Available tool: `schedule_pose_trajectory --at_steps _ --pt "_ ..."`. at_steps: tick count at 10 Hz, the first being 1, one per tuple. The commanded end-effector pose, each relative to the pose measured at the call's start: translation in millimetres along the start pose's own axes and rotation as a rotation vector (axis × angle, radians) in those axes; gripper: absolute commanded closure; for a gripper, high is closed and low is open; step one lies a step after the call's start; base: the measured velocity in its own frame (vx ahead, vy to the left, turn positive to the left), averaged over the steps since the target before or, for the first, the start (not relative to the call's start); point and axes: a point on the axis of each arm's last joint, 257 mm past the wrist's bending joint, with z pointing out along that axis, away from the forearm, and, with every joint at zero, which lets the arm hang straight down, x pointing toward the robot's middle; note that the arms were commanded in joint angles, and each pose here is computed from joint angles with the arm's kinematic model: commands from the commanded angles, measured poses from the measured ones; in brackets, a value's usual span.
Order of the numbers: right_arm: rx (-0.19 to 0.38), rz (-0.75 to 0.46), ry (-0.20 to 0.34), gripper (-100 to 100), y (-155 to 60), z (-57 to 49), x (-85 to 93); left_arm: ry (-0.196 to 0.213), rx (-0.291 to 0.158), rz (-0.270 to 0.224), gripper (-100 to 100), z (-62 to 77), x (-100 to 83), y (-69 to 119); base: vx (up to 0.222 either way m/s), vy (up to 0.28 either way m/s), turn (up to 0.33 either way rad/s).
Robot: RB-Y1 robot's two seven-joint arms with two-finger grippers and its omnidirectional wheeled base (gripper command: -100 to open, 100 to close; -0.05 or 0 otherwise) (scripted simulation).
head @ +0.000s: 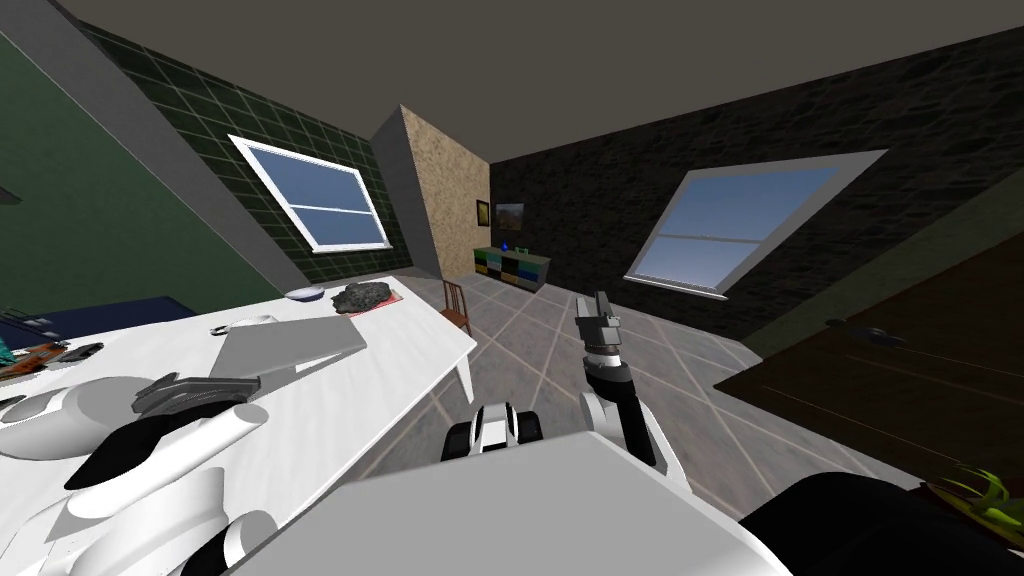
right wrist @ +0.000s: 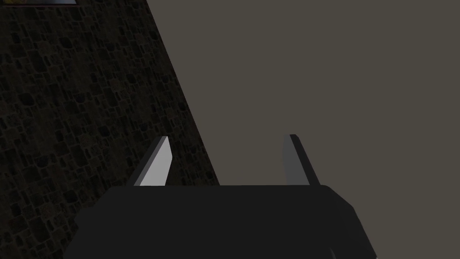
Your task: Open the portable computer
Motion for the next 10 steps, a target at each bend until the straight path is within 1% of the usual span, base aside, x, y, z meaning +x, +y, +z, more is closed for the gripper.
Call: schedule_pose_trajectory --at_steps 1,3,4,5,7,10 --pt "0.000 0.000 0.000 0 0 0.0 0.0 -0.021 0.015 -0.002 -100 9.0 -0.8 -26.3 -0.074 -0.039 -0.097" --pt "0.000 0.000 0.000 0 0 0.0 0.0 -0.035 0.020 -0.005 -100 13.2 -2.3 -39.6 -0.053 -0.020 -0.074" --pt "0.000 0.000 0.000 0 0 0.0 0.0 -0.032 0.015 -0.004 -100 11.3 -1.6 -32.2 -0.018 -0.006 -0.017" --pt "0.000 0.000 0.000 0 0 0.0 0.0 -0.034 0.013 -0.002 0 11.5 -1.9 -32.7 -0.005 -0.004 0.003" --pt "0.000 0.000 0.000 0 0 0.0 0.0 -0.036 0.008 -0.001 0 11.1 -3.1 -30.1 0.000 0.000 0.000" --pt "0.000 0.000 0.000 0 0 0.0 0.0 -0.032 0.013 -0.002 0 11.6 -0.9 -32.6 0.000 0.000 0.000"
